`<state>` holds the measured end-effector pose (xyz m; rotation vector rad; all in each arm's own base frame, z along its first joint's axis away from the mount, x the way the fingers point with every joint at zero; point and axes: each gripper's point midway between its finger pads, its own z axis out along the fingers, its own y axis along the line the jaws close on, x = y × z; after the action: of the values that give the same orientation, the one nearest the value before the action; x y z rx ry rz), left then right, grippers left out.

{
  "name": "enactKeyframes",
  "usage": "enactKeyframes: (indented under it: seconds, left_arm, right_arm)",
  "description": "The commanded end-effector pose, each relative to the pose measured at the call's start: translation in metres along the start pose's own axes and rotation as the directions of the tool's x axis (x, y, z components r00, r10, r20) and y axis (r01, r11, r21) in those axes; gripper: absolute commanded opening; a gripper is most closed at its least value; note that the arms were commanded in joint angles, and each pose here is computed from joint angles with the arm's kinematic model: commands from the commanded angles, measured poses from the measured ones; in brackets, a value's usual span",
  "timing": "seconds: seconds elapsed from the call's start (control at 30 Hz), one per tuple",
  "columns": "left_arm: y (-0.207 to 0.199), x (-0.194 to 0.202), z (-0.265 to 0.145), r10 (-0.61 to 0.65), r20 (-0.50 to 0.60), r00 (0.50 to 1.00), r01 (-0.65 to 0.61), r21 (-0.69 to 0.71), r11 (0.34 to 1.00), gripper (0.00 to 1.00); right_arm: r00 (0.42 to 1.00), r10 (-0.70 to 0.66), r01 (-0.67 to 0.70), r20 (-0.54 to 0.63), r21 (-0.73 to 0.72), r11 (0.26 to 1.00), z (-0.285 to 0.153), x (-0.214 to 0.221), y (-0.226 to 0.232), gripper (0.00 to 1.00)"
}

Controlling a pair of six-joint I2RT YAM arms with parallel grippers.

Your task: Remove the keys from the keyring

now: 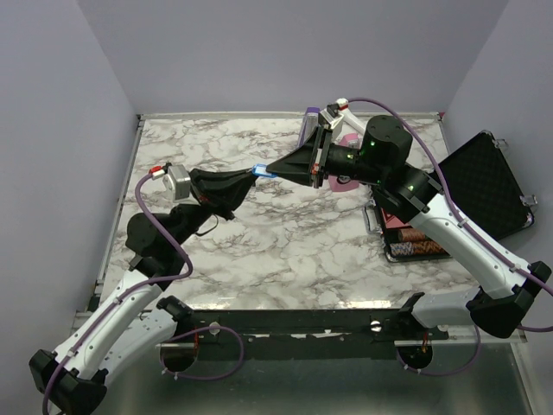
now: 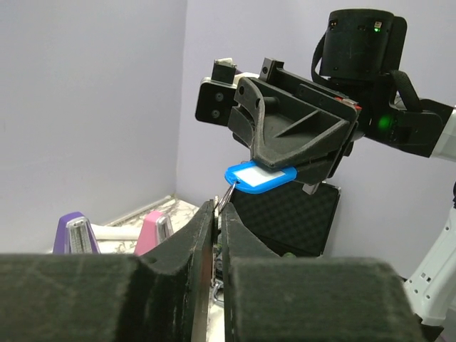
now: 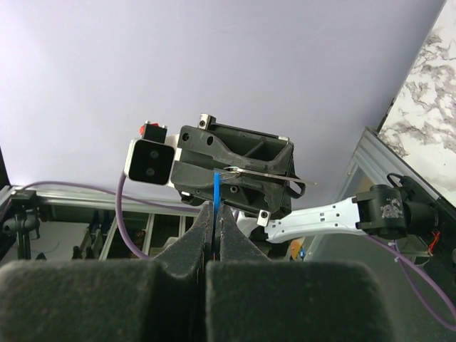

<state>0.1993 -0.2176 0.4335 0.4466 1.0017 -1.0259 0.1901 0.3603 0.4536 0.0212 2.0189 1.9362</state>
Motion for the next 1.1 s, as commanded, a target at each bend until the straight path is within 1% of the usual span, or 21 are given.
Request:
enactKeyframes:
  seconds: [0.0, 0.1, 0.17, 0.2, 0.23, 0.27, 0.3, 0.33, 0.37, 0.43, 0.5, 0.53, 0.57, 0.67, 0.73, 0.83, 0.9, 0.97, 1.07]
  left_arm:
    - [-0.009, -0.019, 0.005, 0.034, 0.027, 0.999, -0.035, 0.032, 0.999, 0.12]
    - [-0.011, -0.019, 0.007, 0.031, 0.008, 0.999, -0.031, 0.041, 0.999, 0.08]
    - [-0.013, -0.016, 0.008, 0.022, -0.018, 1.0, -0.021, 0.053, 0.998, 0.01]
    - [-0.015, -0.016, 0.008, 0.02, -0.027, 0.999, -0.019, 0.061, 0.998, 0.0]
    - [-0.015, -0.014, 0.008, 0.011, -0.041, 0.999, -0.009, 0.059, 0.998, 0.0]
    - [-0.016, -0.012, 0.007, 0.001, -0.053, 0.999, 0.002, 0.061, 0.998, 0.0]
    - [-0.016, -0.01, 0.006, -0.01, -0.064, 0.998, 0.014, 0.057, 0.998, 0.0]
    - [-0.015, -0.006, 0.005, -0.026, -0.088, 0.996, 0.031, 0.047, 0.998, 0.0]
    - [-0.014, -0.003, 0.003, -0.044, -0.11, 0.993, 0.048, 0.033, 0.998, 0.0]
    - [-0.005, 0.001, 0.0, -0.105, -0.159, 0.982, 0.097, -0.057, 0.994, 0.0]
    - [-0.001, 0.013, -0.007, -0.156, -0.242, 0.958, 0.13, -0.119, 0.984, 0.0]
    - [0.0, 0.018, -0.011, -0.178, -0.283, 0.942, 0.141, -0.149, 0.979, 0.0]
    - [0.0, 0.021, -0.015, -0.204, -0.323, 0.924, 0.154, -0.173, 0.973, 0.0]
    - [-0.003, 0.042, -0.034, -0.287, -0.465, 0.838, 0.187, -0.25, 0.95, 0.0]
    - [-0.008, 0.052, -0.047, -0.341, -0.546, 0.765, 0.21, -0.289, 0.934, 0.0]
    - [-0.018, 0.068, -0.067, -0.411, -0.64, 0.649, 0.244, -0.337, 0.909, 0.0]
    - [-0.029, 0.075, -0.078, -0.443, -0.678, 0.586, 0.282, -0.342, 0.897, 0.0]
    - [-0.037, 0.078, -0.085, -0.477, -0.703, 0.528, 0.319, -0.357, 0.878, 0.0]
    - [-0.051, 0.076, -0.088, -0.521, -0.721, 0.456, 0.384, -0.368, 0.847, 0.0]
  right_arm:
    - [0.999, -0.005, 0.004, -0.037, -0.023, 1.0, 0.001, 0.008, 0.003, 0.01]
    - [0.999, -0.002, 0.001, -0.037, -0.019, 1.0, 0.001, 0.007, 0.001, 0.01]
    - [0.999, -0.001, 0.001, -0.037, -0.018, 1.0, 0.002, 0.007, 0.0, 0.01]
    - [0.999, 0.0, -0.001, -0.038, -0.015, 1.0, 0.003, 0.007, -0.001, 0.01]
    - [0.999, -0.001, 0.0, -0.036, -0.015, 1.0, 0.002, 0.007, -0.001, 0.03]
    - [0.999, 0.0, 0.0, -0.036, -0.011, 1.0, 0.003, 0.006, -0.002, 0.11]
    - [0.999, -0.004, 0.003, -0.035, -0.012, 1.0, 0.002, 0.007, -0.001, 0.22]
    - [0.999, -0.009, 0.009, -0.035, -0.008, 1.0, 0.002, 0.007, -0.002, 0.3]
    - [0.999, -0.015, 0.015, -0.035, -0.003, 1.0, 0.001, 0.007, -0.003, 0.42]
    - [0.999, -0.035, 0.035, -0.038, 0.02, 0.999, -0.002, 0.009, -0.008, 0.66]
    - [0.996, -0.081, 0.083, -0.049, 0.052, 0.995, -0.007, 0.012, -0.013, 0.78]
    - [0.993, -0.1, 0.104, -0.056, 0.075, 0.992, -0.009, 0.013, -0.018, 0.79]
    - [0.989, -0.127, 0.134, -0.07, 0.098, 0.986, -0.013, 0.016, -0.021, 0.8]
    - [0.973, -0.203, 0.222, -0.111, 0.201, 0.954, -0.024, 0.019, -0.04, 0.8]
    - [0.963, -0.233, 0.265, -0.137, 0.306, 0.914, -0.035, 0.019, -0.06, 0.8]
    - [0.936, -0.308, 0.351, -0.17, 0.383, 0.855, -0.045, 0.016, -0.079, 0.79]
    - [0.912, -0.353, 0.408, -0.212, 0.366, 0.836, -0.048, 0.019, -0.082, 0.79]
    - [0.893, -0.382, 0.442, -0.236, 0.314, 0.84, -0.046, 0.023, -0.076, 0.79]
    - [0.857, -0.457, 0.506, -0.237, 0.224, 0.833, -0.042, 0.023, -0.061, 0.79]
